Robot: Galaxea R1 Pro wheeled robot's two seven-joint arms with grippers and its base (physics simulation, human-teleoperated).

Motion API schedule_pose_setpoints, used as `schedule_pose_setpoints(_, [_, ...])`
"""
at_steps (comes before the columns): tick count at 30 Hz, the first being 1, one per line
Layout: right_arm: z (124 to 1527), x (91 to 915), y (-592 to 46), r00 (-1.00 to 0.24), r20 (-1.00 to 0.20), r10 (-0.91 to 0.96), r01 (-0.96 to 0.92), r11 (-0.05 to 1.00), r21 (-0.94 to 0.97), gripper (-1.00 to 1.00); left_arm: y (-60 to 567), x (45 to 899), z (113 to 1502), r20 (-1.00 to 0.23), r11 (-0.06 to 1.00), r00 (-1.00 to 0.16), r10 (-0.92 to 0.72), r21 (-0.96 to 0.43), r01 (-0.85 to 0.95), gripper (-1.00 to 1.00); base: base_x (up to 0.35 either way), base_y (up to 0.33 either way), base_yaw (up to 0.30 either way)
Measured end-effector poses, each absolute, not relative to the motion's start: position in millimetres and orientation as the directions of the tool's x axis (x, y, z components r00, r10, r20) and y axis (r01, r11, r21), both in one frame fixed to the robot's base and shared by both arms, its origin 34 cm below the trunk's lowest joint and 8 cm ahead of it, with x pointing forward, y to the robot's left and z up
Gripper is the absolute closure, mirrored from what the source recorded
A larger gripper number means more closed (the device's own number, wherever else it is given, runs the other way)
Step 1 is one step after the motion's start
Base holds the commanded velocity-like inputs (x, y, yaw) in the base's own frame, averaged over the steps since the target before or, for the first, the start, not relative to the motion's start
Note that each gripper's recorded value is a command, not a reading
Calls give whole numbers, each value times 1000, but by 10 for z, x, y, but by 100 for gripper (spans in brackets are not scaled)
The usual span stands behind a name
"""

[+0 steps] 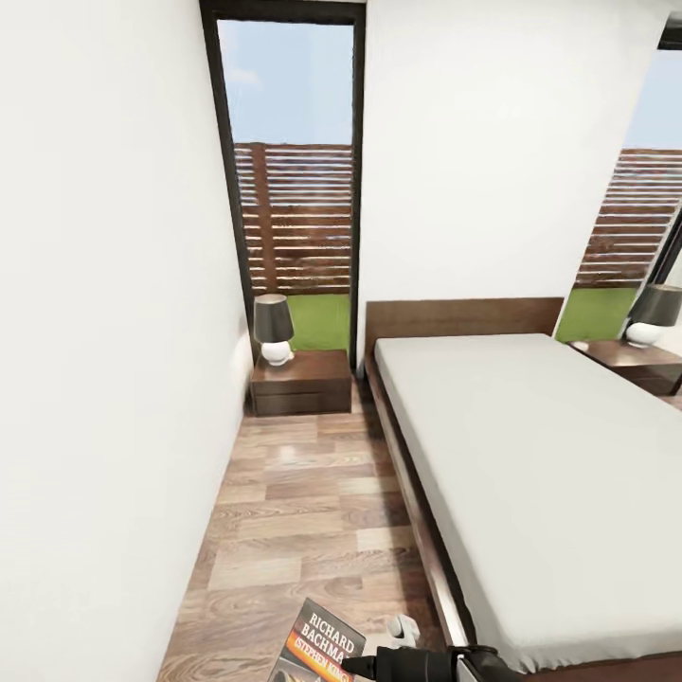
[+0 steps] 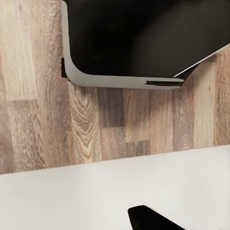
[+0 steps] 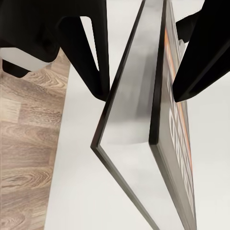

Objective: In the bedroom, move the book from the bed onto either nightstand, and place the two sandals side by side next to the bed.

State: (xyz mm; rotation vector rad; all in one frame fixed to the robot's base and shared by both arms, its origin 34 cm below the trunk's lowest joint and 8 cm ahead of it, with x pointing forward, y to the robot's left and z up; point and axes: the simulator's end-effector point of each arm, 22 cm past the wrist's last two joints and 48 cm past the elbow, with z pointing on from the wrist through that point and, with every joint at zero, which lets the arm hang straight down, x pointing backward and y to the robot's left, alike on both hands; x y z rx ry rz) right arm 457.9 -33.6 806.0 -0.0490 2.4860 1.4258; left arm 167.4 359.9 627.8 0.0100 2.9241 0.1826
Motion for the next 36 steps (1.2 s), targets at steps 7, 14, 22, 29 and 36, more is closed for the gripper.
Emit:
schedule_pose_setpoints(7, [8057,4577,-336,-962,-252,106,-164,514,842,100,3590,1676,6276,-210,992,-978,19,122,-7,-100,217,7,-1])
schedule_pose_setpoints(14, [8065,4575,-315,-962,-252,105,-165,511,843,100,3598,1675,6277,-210,992,-978,19,123,-8,-100,175,1,0])
schedule_pose_setpoints(22, [8072,4571,-291,-962,-253,104,-167,509,845,100,3594,1674,6277,-210,992,-978,18,122,-8,-100,267,69,0])
schedule_pose_setpoints(29, [8071,4569,-288,-962,-253,103,-167,509,844,100,3593,1675,6277,-210,992,-978,18,123,-8,-100,293,59,0])
schedule_pose_setpoints(36, [8070,4568,-287,-962,-253,102,-167,510,844,100,3592,1674,6277,-210,992,-978,18,123,-8,-100,298,16,0])
